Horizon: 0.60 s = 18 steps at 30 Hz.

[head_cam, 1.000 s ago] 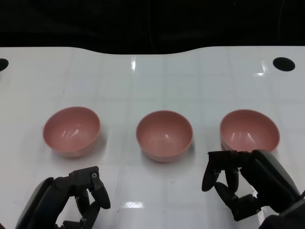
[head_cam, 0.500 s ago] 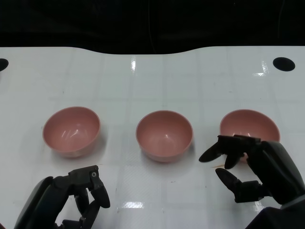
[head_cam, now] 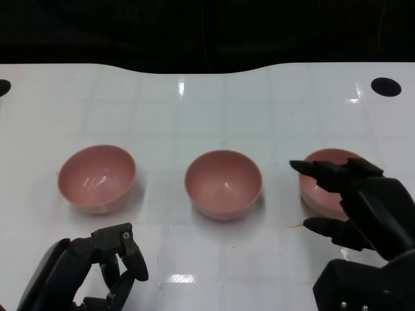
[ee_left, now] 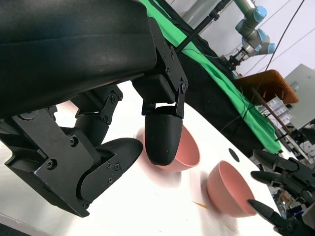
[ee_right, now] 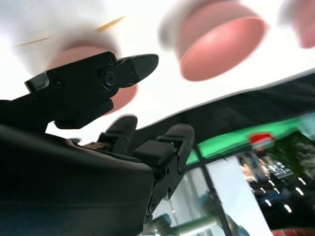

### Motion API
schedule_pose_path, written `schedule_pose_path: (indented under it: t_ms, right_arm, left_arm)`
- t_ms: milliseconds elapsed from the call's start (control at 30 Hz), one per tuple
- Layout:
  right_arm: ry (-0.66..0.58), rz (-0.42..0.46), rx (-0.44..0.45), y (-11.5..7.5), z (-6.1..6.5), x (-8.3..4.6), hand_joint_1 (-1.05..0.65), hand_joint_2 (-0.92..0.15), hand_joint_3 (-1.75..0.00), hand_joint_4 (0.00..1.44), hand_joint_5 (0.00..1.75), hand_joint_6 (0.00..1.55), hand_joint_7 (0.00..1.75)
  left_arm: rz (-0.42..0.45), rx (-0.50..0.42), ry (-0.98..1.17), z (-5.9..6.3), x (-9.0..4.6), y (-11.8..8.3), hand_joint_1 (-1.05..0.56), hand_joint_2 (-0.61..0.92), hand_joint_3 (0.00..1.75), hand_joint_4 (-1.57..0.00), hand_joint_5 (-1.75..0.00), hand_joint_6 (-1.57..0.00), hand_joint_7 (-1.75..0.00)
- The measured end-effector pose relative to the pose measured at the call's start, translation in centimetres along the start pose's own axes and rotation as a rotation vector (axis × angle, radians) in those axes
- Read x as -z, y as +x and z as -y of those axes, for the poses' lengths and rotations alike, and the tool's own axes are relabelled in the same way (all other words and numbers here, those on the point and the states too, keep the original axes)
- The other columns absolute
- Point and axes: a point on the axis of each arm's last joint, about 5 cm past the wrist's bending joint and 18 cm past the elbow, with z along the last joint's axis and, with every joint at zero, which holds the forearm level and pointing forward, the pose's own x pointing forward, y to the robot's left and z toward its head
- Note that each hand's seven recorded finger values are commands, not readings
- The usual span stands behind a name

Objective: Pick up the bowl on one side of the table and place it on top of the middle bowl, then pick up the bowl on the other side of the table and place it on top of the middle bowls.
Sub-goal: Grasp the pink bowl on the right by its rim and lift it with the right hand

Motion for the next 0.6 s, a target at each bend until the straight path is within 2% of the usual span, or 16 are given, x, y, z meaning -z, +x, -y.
schedule_pose_path:
  t_ms: [367, 600]
  right_arm:
    - [-0.153, -0.066, -0.048, 0.6, 0.2, 0.3, -0.57, -0.83, -0.01, 0.0, 0.47, 0.22, 0.02]
    - [-0.229, -0.092, -0.096, 1.3, -0.3, 0.4, -0.58, -0.84, 0.0, 0.07, 0.54, 0.27, 0.04]
  left_arm:
    - [-0.001, 0.0, 0.002, 0.0, 0.0, 0.0, -0.11, 0.39, 1.41, -0.87, -1.71, -0.78, -1.52]
    - [0.006, 0.0, -0.002, 0.1, -0.1, 0.2, -0.11, 0.39, 1.4, -0.87, -1.7, -0.79, -1.51]
